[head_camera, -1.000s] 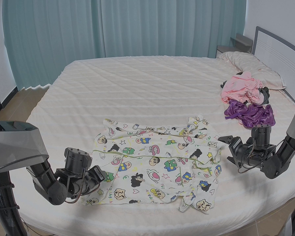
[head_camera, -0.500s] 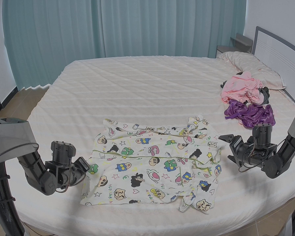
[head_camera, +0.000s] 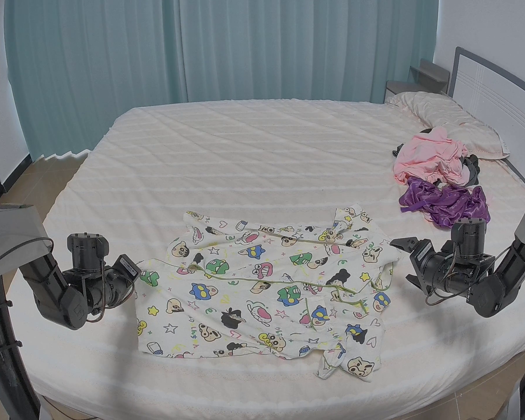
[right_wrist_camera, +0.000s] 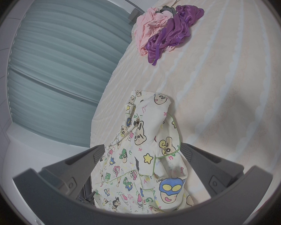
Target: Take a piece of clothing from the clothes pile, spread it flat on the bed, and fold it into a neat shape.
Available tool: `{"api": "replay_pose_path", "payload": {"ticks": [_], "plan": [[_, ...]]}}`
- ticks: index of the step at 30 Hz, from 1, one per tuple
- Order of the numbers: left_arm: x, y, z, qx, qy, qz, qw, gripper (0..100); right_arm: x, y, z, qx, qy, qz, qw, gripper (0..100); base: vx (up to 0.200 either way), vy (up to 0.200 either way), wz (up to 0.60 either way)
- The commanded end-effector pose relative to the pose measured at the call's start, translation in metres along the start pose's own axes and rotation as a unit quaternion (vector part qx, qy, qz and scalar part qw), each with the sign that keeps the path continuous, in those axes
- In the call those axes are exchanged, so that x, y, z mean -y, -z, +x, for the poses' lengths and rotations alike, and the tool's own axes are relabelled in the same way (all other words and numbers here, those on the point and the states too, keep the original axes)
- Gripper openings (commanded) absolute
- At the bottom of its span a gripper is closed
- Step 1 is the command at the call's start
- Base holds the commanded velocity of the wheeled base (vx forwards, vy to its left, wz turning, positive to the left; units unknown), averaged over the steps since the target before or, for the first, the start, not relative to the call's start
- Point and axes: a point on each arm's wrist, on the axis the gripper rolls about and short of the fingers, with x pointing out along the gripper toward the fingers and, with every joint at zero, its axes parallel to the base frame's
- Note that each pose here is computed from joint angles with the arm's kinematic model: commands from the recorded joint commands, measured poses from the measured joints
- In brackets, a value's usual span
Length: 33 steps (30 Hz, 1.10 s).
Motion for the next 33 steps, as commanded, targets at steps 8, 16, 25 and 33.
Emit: {"api": "replay_pose_path", "payload": {"ticks": [8, 16, 25, 33], "plan": [[-0.012, -0.009, -0.001, 0.014, -0.013, -0.011, 0.9998, 100, 0.0, 0.001, -0.001, 0.0, 0.0, -0.002, 1.0, 100, 0.0, 0.0, 0.0], [-0.011, -0.018, -0.039, 0.008, 0.014, -0.02, 0.9997, 100, -0.002, 0.002, -0.005, -0.001, -0.003, -0.008, 1.0, 100, 0.0, 0.0, 0.0], [-0.016, -0.01, -0.041, -0.008, 0.006, -0.019, 0.9998, 100, -0.006, 0.004, -0.009, -0.003, -0.009, -0.011, 0.9999, 100, 0.0, 0.0, 0.0], [-0.024, 0.032, -0.061, -0.092, -0.011, 0.003, 0.9957, 100, -0.011, 0.011, -0.017, -0.012, -0.018, -0.022, 0.9995, 100, 0.0, 0.0, 0.0]]}}
